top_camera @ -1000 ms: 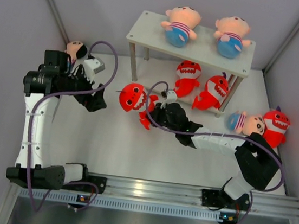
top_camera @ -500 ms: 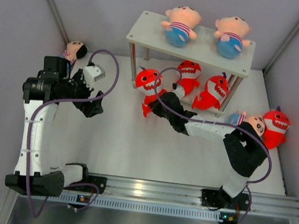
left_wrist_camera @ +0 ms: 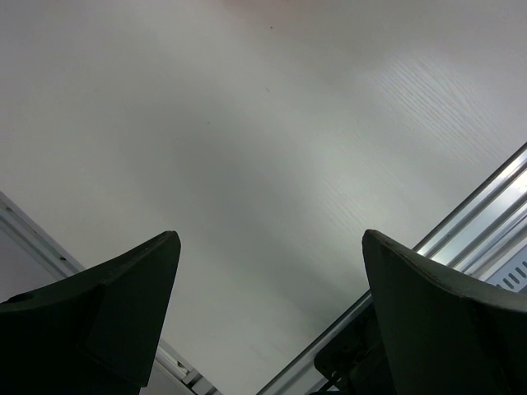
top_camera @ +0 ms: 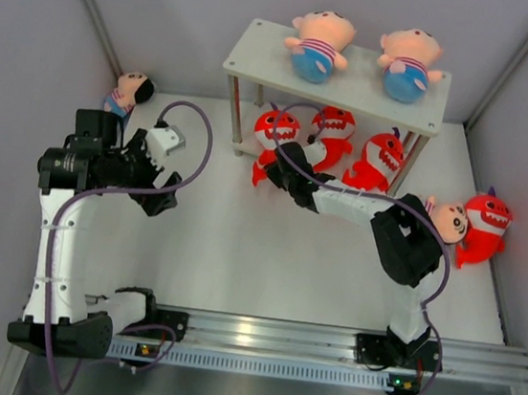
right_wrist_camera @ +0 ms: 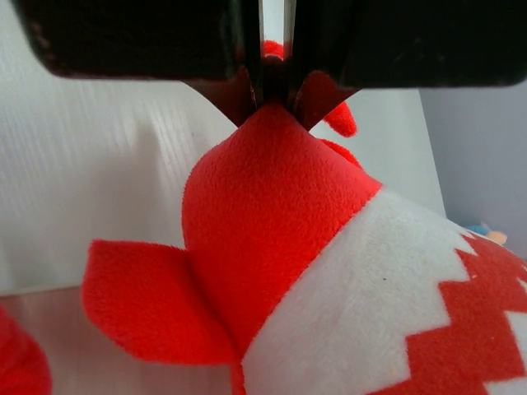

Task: Place and organize the stuffed toys onto the shelf

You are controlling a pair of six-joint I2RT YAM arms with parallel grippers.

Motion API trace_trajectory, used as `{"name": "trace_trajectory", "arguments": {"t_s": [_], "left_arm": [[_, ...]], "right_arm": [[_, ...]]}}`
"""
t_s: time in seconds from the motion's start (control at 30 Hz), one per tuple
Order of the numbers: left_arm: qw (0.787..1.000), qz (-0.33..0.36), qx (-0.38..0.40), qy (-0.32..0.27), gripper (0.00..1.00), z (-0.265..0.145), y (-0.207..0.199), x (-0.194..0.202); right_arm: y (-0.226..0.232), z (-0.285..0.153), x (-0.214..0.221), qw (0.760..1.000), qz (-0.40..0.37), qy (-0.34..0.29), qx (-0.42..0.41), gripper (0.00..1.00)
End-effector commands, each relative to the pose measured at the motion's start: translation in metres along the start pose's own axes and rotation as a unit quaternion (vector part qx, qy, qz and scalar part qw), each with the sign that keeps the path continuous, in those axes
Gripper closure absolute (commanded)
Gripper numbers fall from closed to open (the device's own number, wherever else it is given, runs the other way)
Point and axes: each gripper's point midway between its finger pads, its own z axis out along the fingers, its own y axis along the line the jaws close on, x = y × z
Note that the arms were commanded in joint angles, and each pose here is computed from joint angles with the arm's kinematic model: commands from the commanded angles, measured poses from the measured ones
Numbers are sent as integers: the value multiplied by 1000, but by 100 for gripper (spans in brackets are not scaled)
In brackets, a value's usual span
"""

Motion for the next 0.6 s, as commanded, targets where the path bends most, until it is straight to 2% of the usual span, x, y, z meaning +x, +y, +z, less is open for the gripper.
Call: {"name": "trace_trajectory", "arguments": {"t_s": [0.0, 0.17, 0.33, 0.47, 0.57], "left_arm": [[1000, 3, 11, 17, 2, -2, -9, 11], [1000, 3, 16, 20, 2, 0, -10, 13], [1000, 2, 21, 18, 2, 1, -11, 13], [1000, 0, 18, 22, 2, 1, -10, 15], [999, -3, 17, 26, 2, 2, -10, 17]], "right_arm": [[18, 14, -30, 999, 35, -34, -9, 100], [26, 27, -45, 998, 41, -44, -12, 97], [33, 38, -56, 997, 55, -51, -13, 89], [20, 52, -54, 997, 59, -44, 9, 85], [25, 60, -60, 998, 48, -50, 3, 73]]}}
